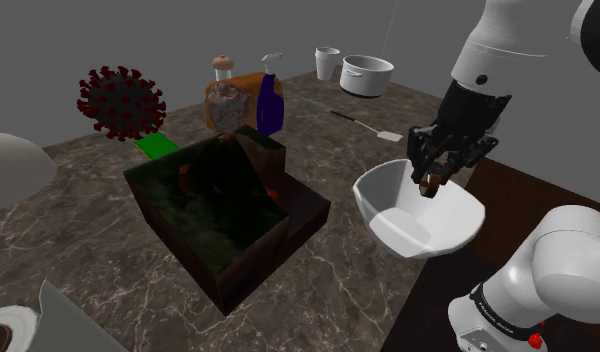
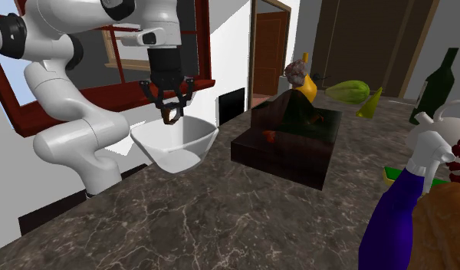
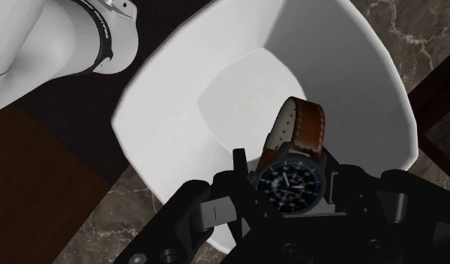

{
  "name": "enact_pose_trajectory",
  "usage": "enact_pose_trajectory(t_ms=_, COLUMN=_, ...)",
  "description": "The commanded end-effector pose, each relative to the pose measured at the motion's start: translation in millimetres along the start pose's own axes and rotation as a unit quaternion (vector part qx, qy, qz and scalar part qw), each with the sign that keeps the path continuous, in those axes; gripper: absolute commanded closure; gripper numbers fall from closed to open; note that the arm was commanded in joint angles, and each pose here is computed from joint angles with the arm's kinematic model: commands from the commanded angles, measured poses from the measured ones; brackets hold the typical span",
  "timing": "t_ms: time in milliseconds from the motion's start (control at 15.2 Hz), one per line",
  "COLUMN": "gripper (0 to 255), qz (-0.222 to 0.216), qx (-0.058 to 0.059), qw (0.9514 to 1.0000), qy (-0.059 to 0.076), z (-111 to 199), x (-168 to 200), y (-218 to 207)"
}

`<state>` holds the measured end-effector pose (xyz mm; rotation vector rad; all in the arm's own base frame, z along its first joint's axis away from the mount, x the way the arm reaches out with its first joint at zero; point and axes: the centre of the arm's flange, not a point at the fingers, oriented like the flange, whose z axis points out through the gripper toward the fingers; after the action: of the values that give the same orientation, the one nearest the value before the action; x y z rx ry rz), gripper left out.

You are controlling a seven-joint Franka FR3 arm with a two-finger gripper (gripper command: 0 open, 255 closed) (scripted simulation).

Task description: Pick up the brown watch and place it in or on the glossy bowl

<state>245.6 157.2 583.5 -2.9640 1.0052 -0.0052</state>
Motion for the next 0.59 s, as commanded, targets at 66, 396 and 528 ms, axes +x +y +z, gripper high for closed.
enact_pose_trajectory(t_ms=66, gripper=255, qz=0.0, qx=0.0, qw=1.0, qy=0.0, z=17, x=0, y=-1)
enact_pose_trajectory(t_ms=396, gripper=255, qz=0.0, qx=0.0, qw=1.0, qy=0.0, z=23, x=0, y=-1)
enact_pose_trajectory(t_ms=528, gripper=255, qz=0.0, qx=0.0, qw=1.0, qy=0.0, z=23, x=0, y=-1)
